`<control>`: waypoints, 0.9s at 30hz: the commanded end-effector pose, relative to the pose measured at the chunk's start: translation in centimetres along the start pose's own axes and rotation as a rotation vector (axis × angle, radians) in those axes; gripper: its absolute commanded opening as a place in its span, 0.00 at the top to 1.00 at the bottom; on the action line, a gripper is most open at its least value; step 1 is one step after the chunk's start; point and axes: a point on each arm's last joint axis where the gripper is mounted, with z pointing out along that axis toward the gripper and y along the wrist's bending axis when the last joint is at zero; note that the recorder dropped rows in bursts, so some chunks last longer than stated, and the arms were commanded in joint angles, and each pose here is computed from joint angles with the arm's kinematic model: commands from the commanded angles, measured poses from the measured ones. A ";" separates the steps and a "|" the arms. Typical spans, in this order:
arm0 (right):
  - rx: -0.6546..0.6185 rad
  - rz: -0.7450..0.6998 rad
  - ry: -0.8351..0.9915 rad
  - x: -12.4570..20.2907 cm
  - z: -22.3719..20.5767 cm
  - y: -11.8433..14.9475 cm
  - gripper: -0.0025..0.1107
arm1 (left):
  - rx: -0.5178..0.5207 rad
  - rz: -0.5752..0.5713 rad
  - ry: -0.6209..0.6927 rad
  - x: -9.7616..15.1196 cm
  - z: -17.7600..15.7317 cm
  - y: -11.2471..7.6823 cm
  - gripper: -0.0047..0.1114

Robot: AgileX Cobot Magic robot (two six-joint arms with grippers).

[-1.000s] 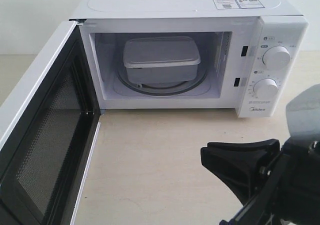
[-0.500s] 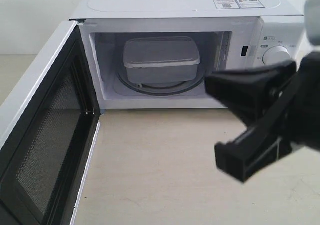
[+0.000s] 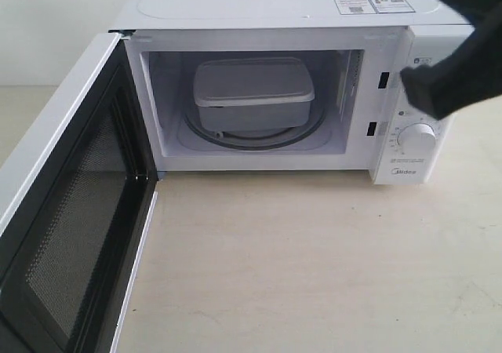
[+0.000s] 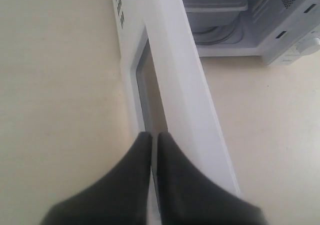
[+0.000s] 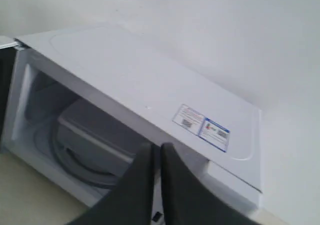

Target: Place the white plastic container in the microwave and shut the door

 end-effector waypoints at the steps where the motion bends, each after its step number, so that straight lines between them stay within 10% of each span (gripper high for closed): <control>1: 0.089 -0.012 0.034 -0.4 -0.1 -1.1 0.95 | 0.018 0.002 -0.005 -0.1 -0.1 -0.2 0.92; 27: 0.159 0.257 -0.015 2.0 0.3 -0.4 0.95 | 0.018 0.002 -0.008 -0.2 -0.1 -0.2 0.92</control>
